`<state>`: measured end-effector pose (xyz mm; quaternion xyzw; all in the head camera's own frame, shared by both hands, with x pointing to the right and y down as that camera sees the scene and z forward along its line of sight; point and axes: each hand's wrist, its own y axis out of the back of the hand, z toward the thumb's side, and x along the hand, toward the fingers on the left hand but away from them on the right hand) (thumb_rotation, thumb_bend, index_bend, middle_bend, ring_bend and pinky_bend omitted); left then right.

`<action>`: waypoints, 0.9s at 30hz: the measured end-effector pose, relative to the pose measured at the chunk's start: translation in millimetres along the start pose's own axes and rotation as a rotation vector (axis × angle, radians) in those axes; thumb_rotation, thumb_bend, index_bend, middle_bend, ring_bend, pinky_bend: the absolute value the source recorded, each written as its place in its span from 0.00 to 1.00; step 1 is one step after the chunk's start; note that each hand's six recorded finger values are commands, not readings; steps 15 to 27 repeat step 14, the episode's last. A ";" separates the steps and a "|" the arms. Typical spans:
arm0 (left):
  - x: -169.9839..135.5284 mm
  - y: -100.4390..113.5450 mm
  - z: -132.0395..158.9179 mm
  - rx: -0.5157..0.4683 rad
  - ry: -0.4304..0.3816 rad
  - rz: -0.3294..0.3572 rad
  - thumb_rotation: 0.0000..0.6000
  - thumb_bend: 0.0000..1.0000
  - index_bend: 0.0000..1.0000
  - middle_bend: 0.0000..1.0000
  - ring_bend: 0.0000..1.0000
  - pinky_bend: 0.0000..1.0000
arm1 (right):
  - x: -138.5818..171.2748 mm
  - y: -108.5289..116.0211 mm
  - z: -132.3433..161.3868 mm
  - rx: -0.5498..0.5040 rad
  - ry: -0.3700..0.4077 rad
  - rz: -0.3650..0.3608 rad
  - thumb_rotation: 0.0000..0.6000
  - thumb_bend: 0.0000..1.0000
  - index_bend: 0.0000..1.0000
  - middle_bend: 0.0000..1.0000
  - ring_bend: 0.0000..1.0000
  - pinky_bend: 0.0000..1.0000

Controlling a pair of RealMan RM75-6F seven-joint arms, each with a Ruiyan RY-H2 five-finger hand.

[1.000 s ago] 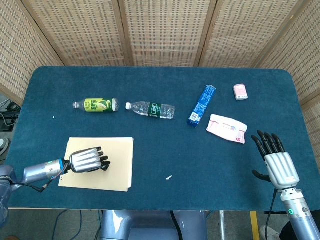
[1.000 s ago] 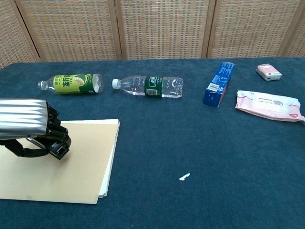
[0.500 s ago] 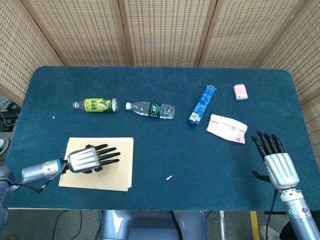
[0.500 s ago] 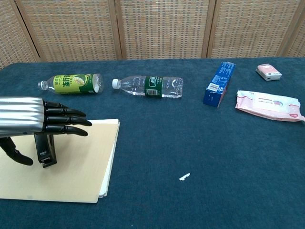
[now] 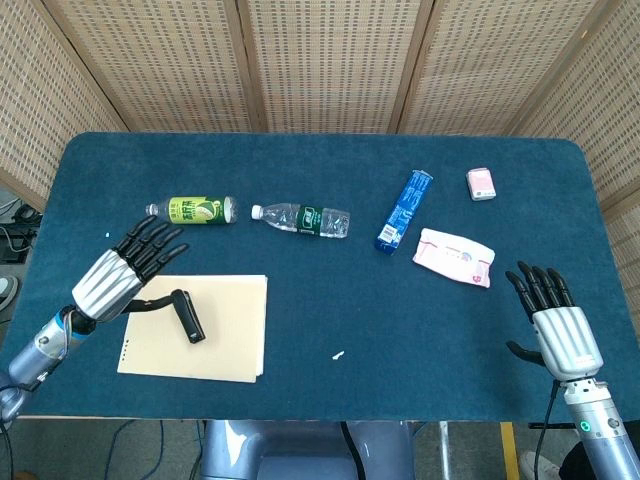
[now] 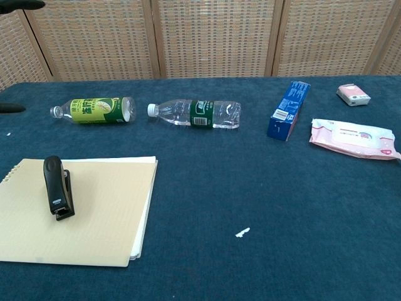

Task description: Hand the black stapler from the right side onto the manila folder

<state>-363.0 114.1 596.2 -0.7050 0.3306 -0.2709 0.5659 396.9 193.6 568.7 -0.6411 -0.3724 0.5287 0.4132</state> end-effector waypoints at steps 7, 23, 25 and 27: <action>-55.2 9.9 3.2 -0.134 0.466 -0.069 1.00 0.00 0.00 0.00 0.00 0.00 | -0.6 0.2 -2.8 -0.004 -0.007 -0.004 1.00 0.00 0.00 0.00 0.00 0.00; -113.0 9.6 -6.8 -0.111 0.736 -0.241 1.00 0.00 0.00 0.00 0.00 0.00 | -2.0 -0.2 -4.6 0.000 -0.013 -0.005 1.00 0.00 0.00 0.00 0.00 0.00; -113.0 9.6 -6.8 -0.111 0.736 -0.241 1.00 0.00 0.00 0.00 0.00 0.00 | -2.0 -0.2 -4.6 0.000 -0.013 -0.005 1.00 0.00 0.00 0.00 0.00 0.00; -113.0 9.6 -6.8 -0.111 0.736 -0.241 1.00 0.00 0.00 0.00 0.00 0.00 | -2.0 -0.2 -4.6 0.000 -0.013 -0.005 1.00 0.00 0.00 0.00 0.00 0.00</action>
